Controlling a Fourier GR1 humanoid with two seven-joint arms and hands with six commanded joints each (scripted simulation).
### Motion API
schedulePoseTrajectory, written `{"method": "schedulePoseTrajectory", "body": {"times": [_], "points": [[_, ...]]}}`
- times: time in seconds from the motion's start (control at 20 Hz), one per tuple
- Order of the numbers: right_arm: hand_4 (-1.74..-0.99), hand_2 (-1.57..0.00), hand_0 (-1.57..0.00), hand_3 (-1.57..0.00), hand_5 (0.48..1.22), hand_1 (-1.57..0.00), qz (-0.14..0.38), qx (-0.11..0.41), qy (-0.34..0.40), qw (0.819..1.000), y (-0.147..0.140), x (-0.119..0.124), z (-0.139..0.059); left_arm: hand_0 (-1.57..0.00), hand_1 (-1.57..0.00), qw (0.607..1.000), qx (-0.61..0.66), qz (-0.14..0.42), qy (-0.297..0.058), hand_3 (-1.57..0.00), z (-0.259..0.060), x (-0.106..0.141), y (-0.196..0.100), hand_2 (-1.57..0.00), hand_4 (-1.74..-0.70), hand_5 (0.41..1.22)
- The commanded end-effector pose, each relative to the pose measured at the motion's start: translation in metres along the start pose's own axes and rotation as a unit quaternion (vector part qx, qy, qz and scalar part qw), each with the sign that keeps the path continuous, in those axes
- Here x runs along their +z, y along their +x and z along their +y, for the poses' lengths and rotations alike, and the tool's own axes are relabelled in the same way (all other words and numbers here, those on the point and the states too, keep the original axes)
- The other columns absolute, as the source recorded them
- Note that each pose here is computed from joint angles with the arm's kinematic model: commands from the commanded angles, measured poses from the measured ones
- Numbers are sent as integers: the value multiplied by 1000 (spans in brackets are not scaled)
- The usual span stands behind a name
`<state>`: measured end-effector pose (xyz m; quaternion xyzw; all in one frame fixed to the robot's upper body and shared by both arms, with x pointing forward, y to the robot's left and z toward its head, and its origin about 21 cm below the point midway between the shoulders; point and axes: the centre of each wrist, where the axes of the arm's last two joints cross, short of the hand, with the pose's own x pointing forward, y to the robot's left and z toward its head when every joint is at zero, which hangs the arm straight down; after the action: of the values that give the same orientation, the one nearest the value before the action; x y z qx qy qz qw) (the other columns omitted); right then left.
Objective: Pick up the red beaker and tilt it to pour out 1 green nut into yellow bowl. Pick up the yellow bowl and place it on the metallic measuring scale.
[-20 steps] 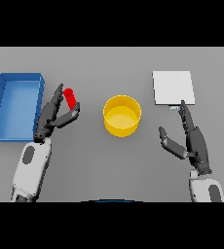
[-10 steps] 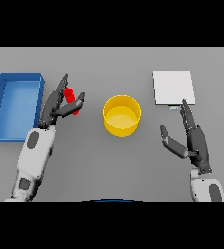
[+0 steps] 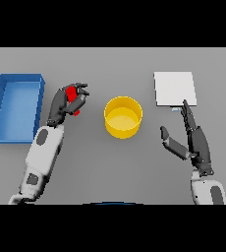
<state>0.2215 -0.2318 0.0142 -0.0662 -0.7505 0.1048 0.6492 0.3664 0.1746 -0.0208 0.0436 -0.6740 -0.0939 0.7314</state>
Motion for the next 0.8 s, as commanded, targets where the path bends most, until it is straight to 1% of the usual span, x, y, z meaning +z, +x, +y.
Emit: {"method": "schedulePoseTrajectory", "body": {"times": [0.0,0.1,0.15,0.25,0.3,0.35,0.4,0.5,0.55,0.6,0.7,0.75], "points": [[-1287,1,1,1,684,1,5,-2,-1,1000,-3,0,-1,-1001,-1014,1000,-7,-6,2,-1018,-2,1,-2,-1023,-1440,1047],[-1291,1,1,1,684,1,3,-3,1,1000,-3,-2,-1,-1206,-1214,1000,-1,-20,0,-1217,-4,3,-4,-1220,-1445,1109],[-1293,1,1,1,682,1,-2,-4,3,1000,-1,-2,2,-1279,-1286,1000,-2,-14,-4,-1288,-9,1,-1,-1290,-1447,1132],[-1303,1,1,1,682,1,4,-9,4,1000,-4,-2,1,-1384,-1388,999,-2,-35,9,-1390,-8,0,1,-1391,-1553,1129],[-1296,1,1,1,682,1,3,-4,5,1000,-3,-5,2,-1422,-1425,999,5,-43,9,-1426,-8,0,1,-1427,-1591,1123],[-1288,1,1,1,679,1,-7,-2,8,1000,-3,-5,1,-1452,-1454,999,8,-48,11,-1455,-3,1,0,-1456,-1621,1117],[-1281,1,1,1,676,1,-9,0,10,1000,-4,-5,4,-1475,-1478,999,8,-50,12,-1478,-4,1,3,-1479,-1645,1112],[-1263,1,1,1,671,1,-9,9,8,1000,-3,-4,2,-1510,-1511,997,2,-72,17,-1512,-4,-1,14,-1512,-1679,1103],[-1254,1,1,1,667,1,-5,10,10,1000,-7,0,5,-1522,-1523,996,1,-84,17,-1523,-3,-1,19,-1524,-1692,1100],[-1258,1,1,1,669,1,-12,7,10,1000,-6,0,4,-1532,-1533,995,-5,-94,20,-1533,2,-2,25,-1533,-1702,1098],[-1250,1,1,1,672,1,-13,12,9,1000,-2,-7,5,-1546,-1546,994,-24,-107,14,-1547,1,-3,42,-1547,-1716,1097],[-1245,1,1,1,673,1,-13,16,8,1000,-1,-6,2,-1551,-1551,992,-47,-114,9,-1552,1,-3,49,-1552,-1721,1101]]}}
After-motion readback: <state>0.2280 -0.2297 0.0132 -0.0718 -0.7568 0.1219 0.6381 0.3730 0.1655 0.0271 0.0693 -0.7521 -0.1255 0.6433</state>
